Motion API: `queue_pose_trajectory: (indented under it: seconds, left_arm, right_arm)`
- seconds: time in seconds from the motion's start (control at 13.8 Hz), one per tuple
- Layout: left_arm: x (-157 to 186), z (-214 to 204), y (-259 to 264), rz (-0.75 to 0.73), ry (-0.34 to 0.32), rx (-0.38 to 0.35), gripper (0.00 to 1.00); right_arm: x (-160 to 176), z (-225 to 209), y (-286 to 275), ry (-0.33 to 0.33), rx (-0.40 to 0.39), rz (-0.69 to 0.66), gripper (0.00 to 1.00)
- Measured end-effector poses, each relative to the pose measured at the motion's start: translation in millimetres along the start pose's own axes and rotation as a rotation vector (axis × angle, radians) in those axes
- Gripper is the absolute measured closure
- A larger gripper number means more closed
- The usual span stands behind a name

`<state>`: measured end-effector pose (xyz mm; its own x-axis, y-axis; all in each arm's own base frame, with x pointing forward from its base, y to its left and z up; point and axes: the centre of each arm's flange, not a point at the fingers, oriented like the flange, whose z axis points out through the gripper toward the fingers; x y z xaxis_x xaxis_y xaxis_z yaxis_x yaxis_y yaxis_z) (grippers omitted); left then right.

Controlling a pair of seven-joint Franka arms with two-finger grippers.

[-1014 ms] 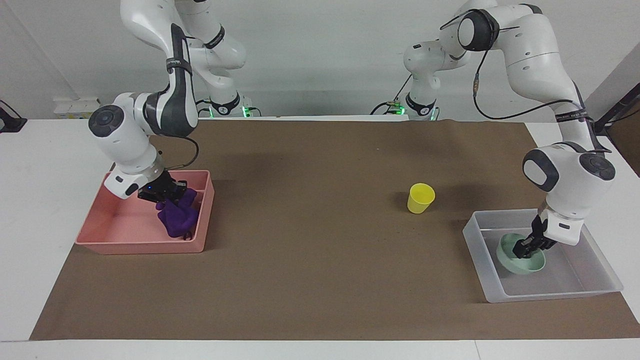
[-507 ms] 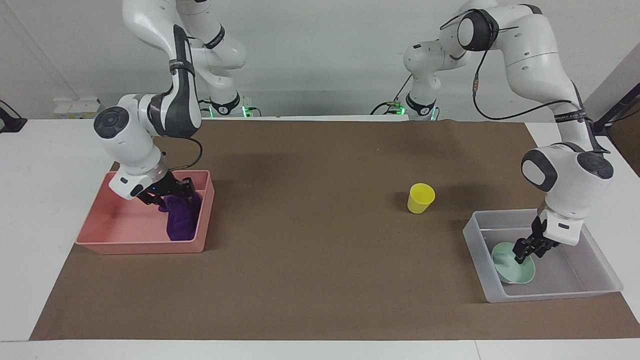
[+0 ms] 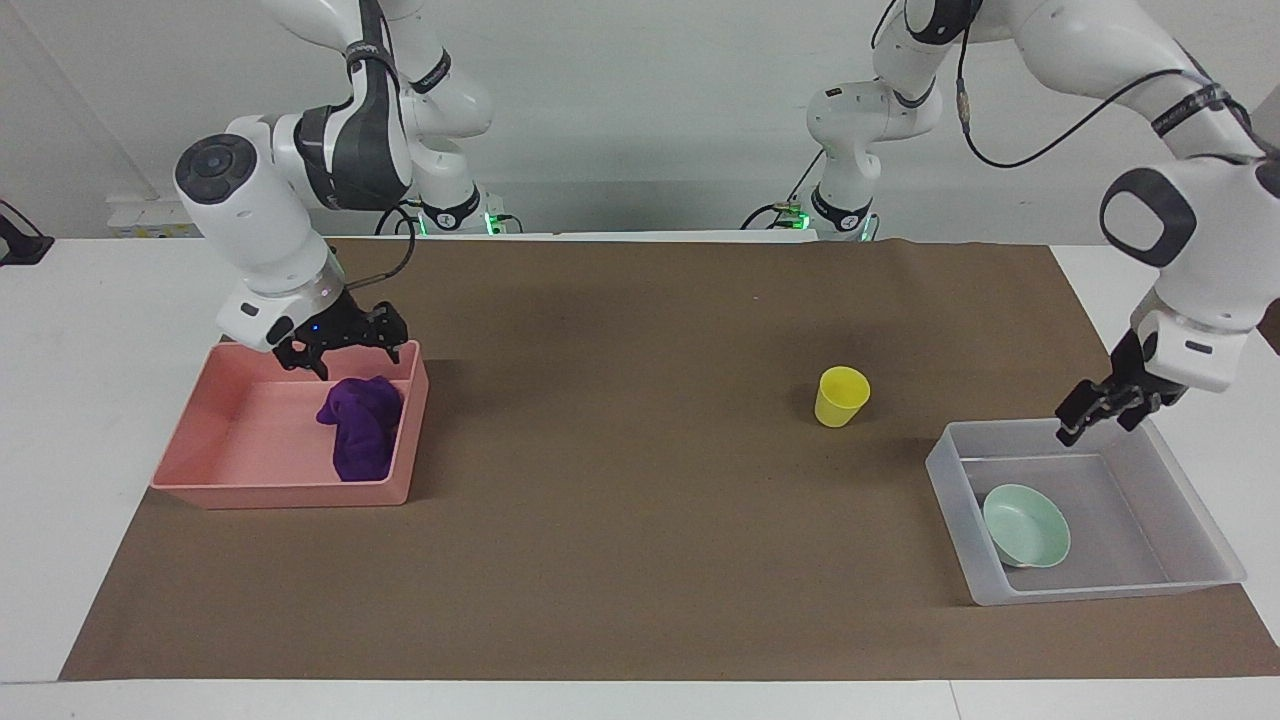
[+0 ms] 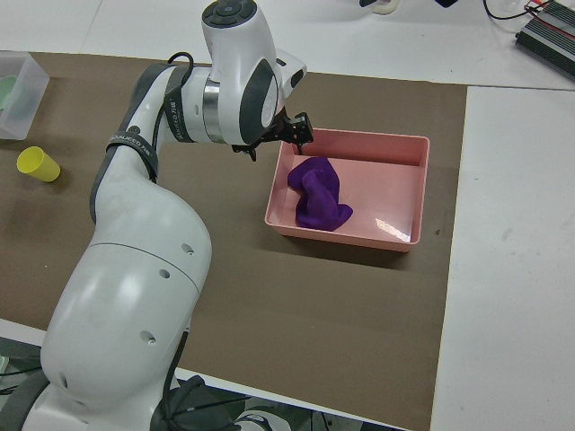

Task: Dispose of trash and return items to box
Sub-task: 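Release the bowl and the cloth, opening both grippers, then move the left gripper to the yellow cup and grasp it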

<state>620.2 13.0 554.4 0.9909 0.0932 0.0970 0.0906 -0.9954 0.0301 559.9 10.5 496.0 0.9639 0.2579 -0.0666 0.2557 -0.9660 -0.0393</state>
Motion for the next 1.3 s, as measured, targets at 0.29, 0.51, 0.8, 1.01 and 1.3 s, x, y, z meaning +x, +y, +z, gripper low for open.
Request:
queue_pose_trajectory:
  seconds: [0.29,0.51,0.8,1.01,1.3]
  left_arm:
    - [-68,-60,28,0.059,-0.116,0.004,0.00]
    - [-82,-20,64,0.066,-0.042,-0.006,0.00]
    - [-114,66,124,0.037,-0.017,-0.019,0.00]
    - [-128,112,146,0.031,-0.018,-0.021,0.00]
    - [-140,169,141,0.021,-0.021,-0.018,0.03]
  right_arm:
    - [-21,-43,-17,-0.059,0.017,-0.014,0.00]
    - [-32,-77,-20,-0.098,0.026,-0.016,0.00]
    - [-43,-105,-22,-0.097,0.026,-0.014,0.00]
    - [-47,-107,-21,-0.099,0.026,-0.005,0.00]
    - [-49,-106,-15,-0.101,0.028,0.006,0.00]
